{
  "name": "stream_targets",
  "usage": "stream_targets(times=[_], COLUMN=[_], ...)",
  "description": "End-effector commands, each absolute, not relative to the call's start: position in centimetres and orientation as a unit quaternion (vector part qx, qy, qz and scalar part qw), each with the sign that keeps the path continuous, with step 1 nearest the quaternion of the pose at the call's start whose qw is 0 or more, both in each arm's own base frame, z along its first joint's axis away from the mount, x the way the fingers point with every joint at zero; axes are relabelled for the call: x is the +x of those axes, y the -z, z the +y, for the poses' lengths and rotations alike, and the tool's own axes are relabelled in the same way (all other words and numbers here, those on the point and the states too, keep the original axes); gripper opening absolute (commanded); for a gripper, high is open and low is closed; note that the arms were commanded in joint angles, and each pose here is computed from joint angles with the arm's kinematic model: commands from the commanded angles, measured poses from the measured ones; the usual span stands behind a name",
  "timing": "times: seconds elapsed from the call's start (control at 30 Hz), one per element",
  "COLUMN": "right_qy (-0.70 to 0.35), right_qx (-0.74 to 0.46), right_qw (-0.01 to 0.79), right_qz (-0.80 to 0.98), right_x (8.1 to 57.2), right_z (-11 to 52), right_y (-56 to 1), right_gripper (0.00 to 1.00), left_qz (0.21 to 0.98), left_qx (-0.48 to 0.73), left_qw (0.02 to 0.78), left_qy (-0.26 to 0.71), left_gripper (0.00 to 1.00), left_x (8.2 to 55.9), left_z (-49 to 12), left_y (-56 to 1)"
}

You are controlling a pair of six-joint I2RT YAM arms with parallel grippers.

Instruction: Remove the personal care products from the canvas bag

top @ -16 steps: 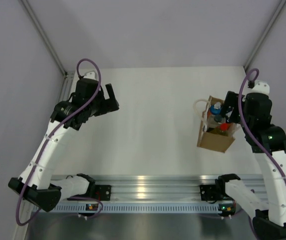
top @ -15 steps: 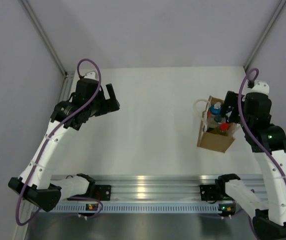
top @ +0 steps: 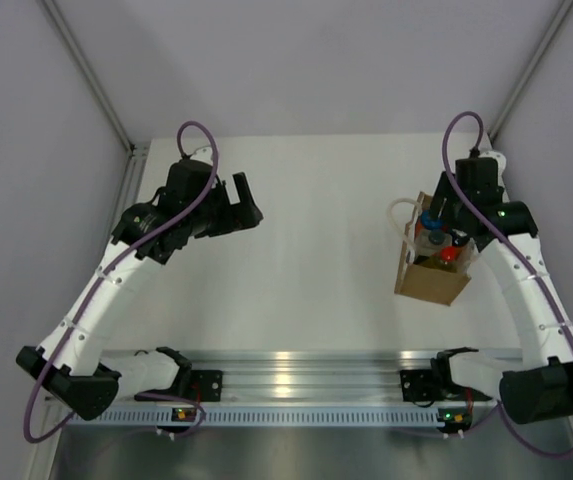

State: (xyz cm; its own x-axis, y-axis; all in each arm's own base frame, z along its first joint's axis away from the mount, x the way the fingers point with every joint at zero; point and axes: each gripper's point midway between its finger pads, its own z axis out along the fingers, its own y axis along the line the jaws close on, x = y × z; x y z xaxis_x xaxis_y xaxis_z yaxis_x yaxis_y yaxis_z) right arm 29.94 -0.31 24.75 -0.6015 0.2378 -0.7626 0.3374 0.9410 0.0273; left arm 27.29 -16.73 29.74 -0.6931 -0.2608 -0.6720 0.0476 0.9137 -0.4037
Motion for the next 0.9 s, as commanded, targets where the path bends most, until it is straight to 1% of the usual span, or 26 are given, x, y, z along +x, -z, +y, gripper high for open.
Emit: stream_targets(times=[0.0, 0.13, 0.23, 0.27, 0.43, 0.5, 0.8, 0.87], right_qy=[0.052, 0.048, 0.039, 0.039, 0.047, 0.051, 0.068, 0.069], right_qx=[0.203, 0.217, 0.224, 0.225, 0.227, 0.229, 0.234, 0.237], right_qw=[0.44, 0.432, 0.428, 0.429, 0.421, 0.417, 0.405, 0.402], right_qz=[0.873, 0.874, 0.875, 0.874, 0.877, 0.878, 0.882, 0.882], right_x=[32.1, 33.8, 35.1, 35.4, 37.0, 37.6, 38.9, 38.9], right_z=[-0.6, -0.1, 0.3, 0.3, 0.4, 0.4, 0.2, 0.1], right_y=[-26.5, -25.5, -24.8, -24.7, -23.7, -23.4, -22.0, -21.8], right_gripper=[0.67, 0.62, 0.54, 0.5, 0.47, 0.43, 0.36, 0.32], left_qz=[0.882, 0.885, 0.886, 0.886, 0.89, 0.891, 0.893, 0.893], left_qx=[-0.057, -0.052, -0.052, -0.052, -0.044, -0.04, -0.034, -0.033], left_qw=[0.41, 0.405, 0.403, 0.402, 0.397, 0.394, 0.393, 0.392], left_qy=[0.223, 0.223, 0.223, 0.223, 0.221, 0.22, 0.218, 0.217], left_gripper=[0.98, 0.99, 0.99, 0.99, 0.99, 0.99, 0.98, 0.98], left_x=[27.7, 27.2, 27.0, 26.9, 26.7, 26.8, 26.8, 26.8], left_z=[-17.4, -17.4, -17.3, -17.2, -17.3, -17.4, -17.4, -17.5], left_y=[-31.3, -30.9, -30.5, -30.5, -30.0, -29.8, -29.6, -29.5])
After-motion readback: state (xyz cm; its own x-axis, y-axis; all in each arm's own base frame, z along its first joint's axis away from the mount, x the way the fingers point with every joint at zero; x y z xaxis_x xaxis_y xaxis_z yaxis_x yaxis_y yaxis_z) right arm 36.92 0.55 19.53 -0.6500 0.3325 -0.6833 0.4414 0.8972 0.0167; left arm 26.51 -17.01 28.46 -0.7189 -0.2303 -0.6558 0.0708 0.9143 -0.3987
